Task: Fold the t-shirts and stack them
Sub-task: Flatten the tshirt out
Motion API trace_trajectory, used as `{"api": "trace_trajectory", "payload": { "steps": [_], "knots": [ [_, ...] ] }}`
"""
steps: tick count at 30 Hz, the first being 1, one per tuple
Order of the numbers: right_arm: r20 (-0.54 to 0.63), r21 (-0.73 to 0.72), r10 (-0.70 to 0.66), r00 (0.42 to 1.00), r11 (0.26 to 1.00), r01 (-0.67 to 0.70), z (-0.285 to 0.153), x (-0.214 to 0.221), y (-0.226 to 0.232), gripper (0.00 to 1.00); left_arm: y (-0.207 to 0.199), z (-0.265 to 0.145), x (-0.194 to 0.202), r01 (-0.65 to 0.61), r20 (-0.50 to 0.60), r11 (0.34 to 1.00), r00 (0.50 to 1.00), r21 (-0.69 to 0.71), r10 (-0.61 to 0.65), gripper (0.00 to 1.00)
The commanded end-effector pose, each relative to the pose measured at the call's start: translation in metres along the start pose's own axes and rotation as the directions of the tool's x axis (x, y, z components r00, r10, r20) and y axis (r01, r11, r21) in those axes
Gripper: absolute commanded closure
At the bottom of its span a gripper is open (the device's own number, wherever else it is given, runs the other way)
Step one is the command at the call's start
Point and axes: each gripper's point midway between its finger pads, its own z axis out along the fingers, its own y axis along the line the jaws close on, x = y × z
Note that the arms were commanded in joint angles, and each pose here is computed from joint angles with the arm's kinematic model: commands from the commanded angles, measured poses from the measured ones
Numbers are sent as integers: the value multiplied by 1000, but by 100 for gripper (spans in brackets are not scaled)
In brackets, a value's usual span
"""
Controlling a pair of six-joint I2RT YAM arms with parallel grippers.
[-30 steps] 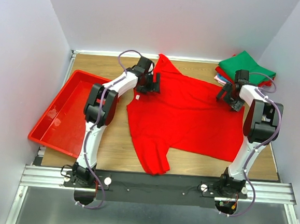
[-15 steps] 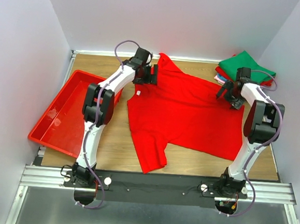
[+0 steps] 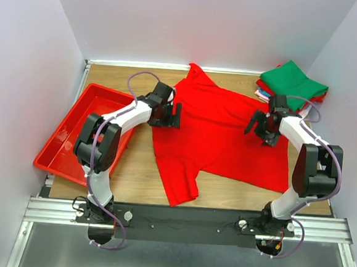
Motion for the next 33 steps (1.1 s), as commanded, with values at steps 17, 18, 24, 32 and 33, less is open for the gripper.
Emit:
{"api": "trace_trajectory", "payload": {
  "steps": [17, 18, 24, 32, 33],
  "knots": [
    [-154, 80, 31, 988, 997, -19, 35, 69, -10, 4, 17, 41, 32, 28, -57, 998, 998, -62, -32, 8],
    [-157, 87, 30, 987, 996, -17, 37, 69, -11, 4, 22, 46, 34, 32, -70, 997, 997, -73, -37, 8],
    [-163, 92, 34, 986, 996, -19, 50, 58, -4, 4, 31, 57, 8, 36, -58, 996, 997, -83, -41, 8],
    [-124, 114, 33, 992, 993, -19, 66, 26, 7, 4, 51, 83, -28, 37, -76, 990, 996, -134, -48, 8],
    [-134, 115, 34, 990, 993, -19, 72, 25, 9, 4, 48, 81, -45, 35, -45, 992, 998, -124, -41, 8]
  ]
}}
